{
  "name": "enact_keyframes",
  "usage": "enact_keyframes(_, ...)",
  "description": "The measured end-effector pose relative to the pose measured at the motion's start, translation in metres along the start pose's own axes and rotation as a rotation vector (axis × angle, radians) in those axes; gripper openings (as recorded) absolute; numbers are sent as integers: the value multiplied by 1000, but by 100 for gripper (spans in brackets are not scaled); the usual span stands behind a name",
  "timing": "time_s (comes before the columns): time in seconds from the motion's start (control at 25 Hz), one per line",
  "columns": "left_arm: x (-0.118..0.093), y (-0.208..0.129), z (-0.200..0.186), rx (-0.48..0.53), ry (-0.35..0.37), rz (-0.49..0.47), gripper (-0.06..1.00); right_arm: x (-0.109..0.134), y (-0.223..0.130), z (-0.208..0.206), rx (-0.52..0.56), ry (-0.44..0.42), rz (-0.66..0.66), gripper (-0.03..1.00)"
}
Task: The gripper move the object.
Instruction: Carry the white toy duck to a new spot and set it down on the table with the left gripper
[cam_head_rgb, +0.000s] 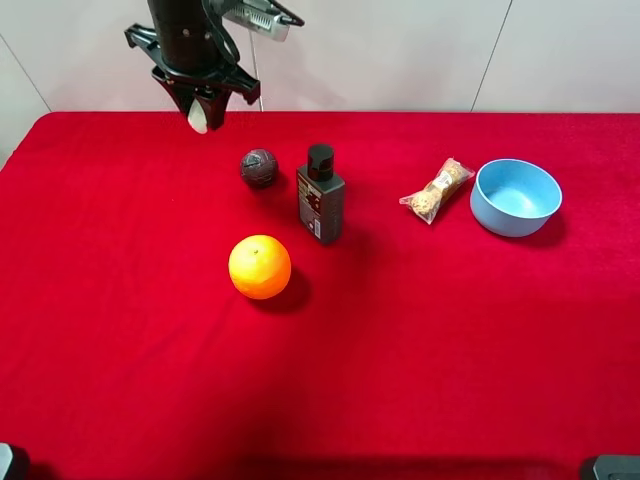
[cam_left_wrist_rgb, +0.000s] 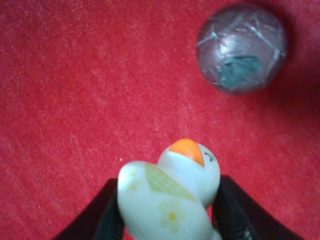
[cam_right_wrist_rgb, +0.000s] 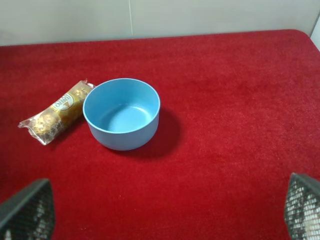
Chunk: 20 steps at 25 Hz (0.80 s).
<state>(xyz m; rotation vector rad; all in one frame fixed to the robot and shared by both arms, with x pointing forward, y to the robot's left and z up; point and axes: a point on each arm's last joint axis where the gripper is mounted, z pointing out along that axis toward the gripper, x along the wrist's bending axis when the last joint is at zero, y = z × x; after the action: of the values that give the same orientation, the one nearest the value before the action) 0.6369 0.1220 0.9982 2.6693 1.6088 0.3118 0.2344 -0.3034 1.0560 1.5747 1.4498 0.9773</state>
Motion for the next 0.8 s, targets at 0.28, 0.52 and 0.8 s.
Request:
enact_keyframes(0.28, 14, 6, 25, -5, -17, -50, 40, 0, 0, 0, 0, 3, 2, 69)
enact_keyframes(0.52, 24, 8, 49, -3, -25, -79, 40, 0, 0, 0, 0, 3, 2, 69)
enact_keyframes(0.8, 24, 10, 76, 19, -37, -86, 40, 0, 0, 0, 0, 3, 2, 69)
